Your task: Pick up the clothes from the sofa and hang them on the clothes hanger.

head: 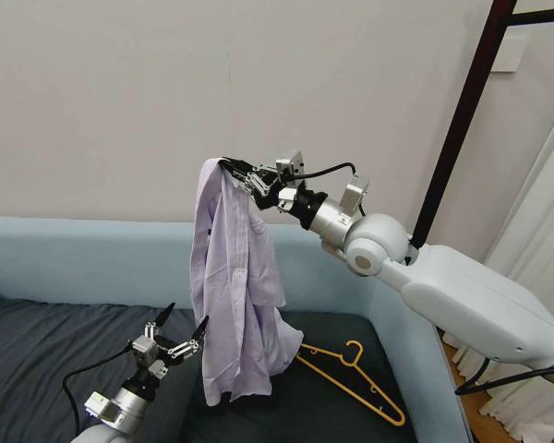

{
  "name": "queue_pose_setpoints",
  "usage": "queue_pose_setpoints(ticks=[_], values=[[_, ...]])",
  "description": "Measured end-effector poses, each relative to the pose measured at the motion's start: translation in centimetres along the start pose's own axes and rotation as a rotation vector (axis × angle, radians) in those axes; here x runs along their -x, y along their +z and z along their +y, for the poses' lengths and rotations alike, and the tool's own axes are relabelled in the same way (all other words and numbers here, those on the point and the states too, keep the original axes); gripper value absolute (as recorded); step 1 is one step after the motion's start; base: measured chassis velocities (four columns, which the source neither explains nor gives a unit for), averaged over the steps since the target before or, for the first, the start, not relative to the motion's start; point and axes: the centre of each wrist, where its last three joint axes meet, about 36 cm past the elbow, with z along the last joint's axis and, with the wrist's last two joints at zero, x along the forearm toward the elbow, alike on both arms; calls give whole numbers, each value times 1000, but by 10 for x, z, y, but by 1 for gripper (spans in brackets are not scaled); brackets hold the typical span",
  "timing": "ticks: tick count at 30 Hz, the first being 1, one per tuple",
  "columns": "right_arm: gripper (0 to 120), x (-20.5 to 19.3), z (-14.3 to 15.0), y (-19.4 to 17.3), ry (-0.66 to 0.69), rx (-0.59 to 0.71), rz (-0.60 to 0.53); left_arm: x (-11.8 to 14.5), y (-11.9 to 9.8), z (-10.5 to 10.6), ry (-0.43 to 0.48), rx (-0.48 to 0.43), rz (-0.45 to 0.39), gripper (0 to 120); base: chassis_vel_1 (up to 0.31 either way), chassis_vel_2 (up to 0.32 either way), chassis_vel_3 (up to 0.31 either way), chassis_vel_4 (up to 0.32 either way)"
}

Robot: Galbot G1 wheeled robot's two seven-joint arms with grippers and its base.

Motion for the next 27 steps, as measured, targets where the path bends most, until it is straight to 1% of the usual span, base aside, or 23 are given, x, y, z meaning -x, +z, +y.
queue_pose_setpoints(ticks=[2,7,10,14,17,18,22,23,25,26,27], values=[[0,0,-1,1,0,0,1,0,-2,1,3,1,-5,99,0,0,0,0],[0,-1,-7,4,11,-5,9,-4,-21,5,48,19,-31,100,0,0,0,0],[0,-1,-6,5,11,-2,8,-3,-22,7,46,25,-36,100,0,0,0,0],[0,-3,-4,2,1,-4,5,2,-18,9,16,21,-44,100,0,0,0,0],[0,-3,-3,0,-4,-2,1,3,-9,5,8,11,-32,100,0,0,0,0],[0,-3,-3,0,-4,-2,1,3,-9,5,8,11,-32,100,0,0,0,0],[0,3,2,-1,-25,2,-7,-2,7,-5,-13,1,-11,100,0,0,0,0],[0,3,2,-1,-25,2,-7,-2,7,-5,-13,1,-11,100,0,0,0,0],[0,4,3,-1,-29,3,-8,-3,12,-10,-21,-6,-7,98,0,0,0,0],[0,5,3,-1,-31,3,-9,-3,14,-14,-24,-11,-6,94,0,0,0,0],[0,5,3,-1,-31,3,-9,-3,14,-14,-24,-11,-6,94,0,0,0,0]])
